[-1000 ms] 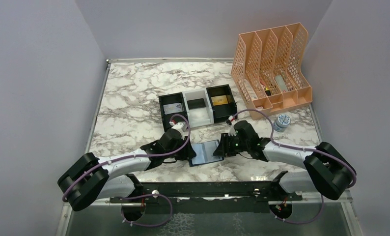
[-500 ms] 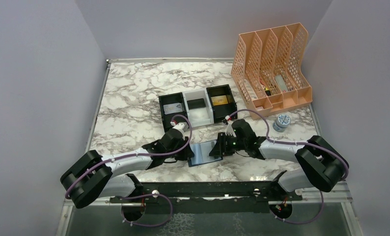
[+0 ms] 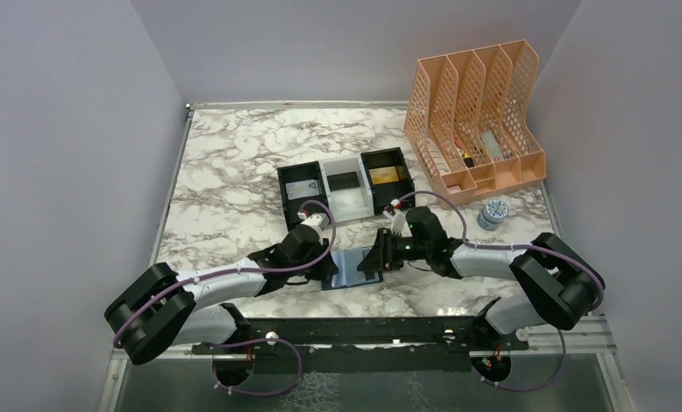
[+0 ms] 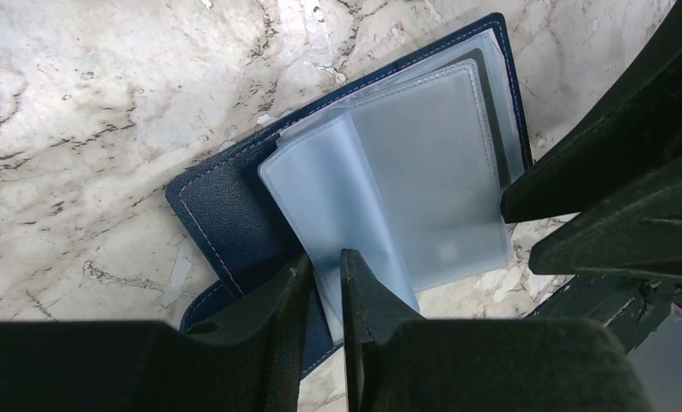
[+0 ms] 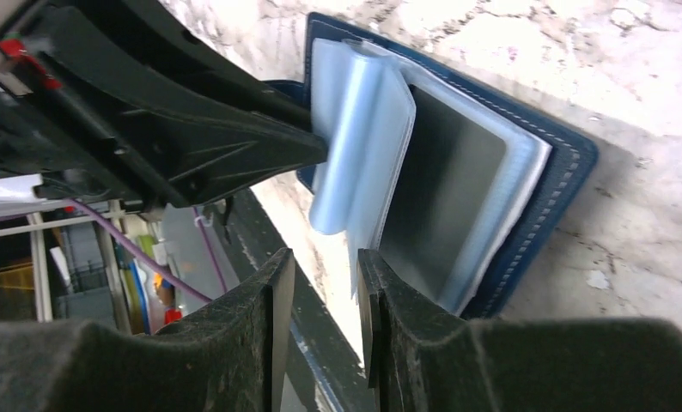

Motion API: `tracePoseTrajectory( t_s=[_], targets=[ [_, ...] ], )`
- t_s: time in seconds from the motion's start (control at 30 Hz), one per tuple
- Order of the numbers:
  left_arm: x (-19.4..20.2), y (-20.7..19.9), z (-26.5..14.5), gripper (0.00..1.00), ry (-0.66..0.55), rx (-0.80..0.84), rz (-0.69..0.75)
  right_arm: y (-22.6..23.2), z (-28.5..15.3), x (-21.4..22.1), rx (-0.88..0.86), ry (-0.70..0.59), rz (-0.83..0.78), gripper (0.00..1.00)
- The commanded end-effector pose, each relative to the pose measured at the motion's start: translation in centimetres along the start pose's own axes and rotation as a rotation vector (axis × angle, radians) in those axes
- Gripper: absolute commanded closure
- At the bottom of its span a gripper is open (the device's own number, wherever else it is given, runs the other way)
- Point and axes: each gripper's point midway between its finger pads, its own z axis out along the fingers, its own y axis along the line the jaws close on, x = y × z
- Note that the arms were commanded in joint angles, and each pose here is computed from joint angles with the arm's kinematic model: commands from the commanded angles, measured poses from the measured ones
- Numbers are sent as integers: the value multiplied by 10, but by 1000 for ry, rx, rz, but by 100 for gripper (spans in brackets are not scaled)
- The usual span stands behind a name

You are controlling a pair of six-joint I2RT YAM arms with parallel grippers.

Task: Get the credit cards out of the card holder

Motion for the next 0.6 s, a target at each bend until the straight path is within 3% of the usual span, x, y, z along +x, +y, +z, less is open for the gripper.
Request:
tracePoseTrajectory(
  t_s=[0.0, 0.57],
  targets=[
    [2, -1, -3, 79, -6, 5, 8, 28, -3, -10, -105, -34, -34, 67],
    [-4, -2, -12, 77, -41, 1, -1, 38, -1, -15, -144, -27, -46, 67]
  ],
)
